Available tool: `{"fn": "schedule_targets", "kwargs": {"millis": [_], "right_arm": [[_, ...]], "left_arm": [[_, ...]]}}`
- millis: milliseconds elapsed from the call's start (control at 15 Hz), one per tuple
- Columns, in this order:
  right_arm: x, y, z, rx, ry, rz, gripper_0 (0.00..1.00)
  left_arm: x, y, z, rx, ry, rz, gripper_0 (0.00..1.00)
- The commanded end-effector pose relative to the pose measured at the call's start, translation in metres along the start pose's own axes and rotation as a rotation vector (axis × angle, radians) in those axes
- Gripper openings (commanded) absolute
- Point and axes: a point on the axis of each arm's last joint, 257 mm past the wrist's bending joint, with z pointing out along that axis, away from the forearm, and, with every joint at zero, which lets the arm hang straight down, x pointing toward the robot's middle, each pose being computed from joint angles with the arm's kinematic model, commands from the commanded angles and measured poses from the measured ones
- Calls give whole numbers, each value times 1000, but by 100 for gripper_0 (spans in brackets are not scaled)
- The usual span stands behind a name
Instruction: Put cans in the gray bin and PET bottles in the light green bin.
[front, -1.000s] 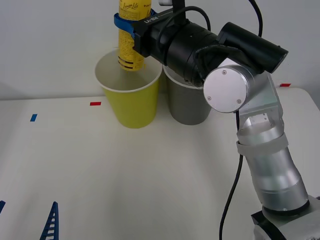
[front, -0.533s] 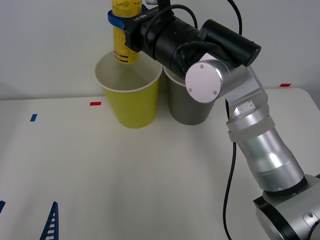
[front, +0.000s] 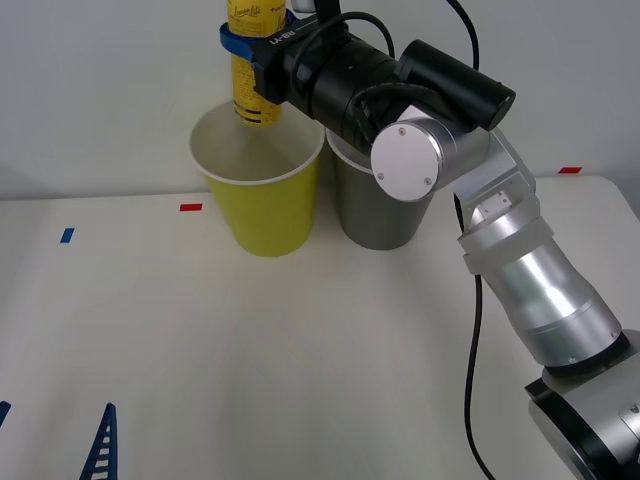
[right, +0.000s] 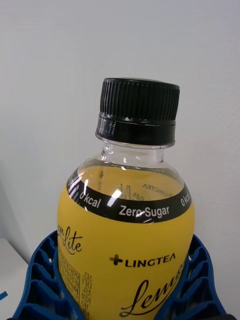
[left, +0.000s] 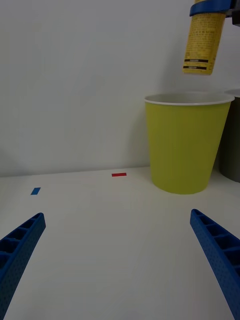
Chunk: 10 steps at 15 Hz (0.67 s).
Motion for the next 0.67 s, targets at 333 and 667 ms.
{"fn": "schedule_targets", "kwargs": {"millis": [333, 667], "right_arm": [[-1, 2, 14, -10, 20, -62, 0], [0, 10, 16, -19, 17, -51, 0]], "left_arm": [[0, 0, 0, 0, 0, 0, 100], [0, 0, 0, 0, 0, 0, 100]]}}
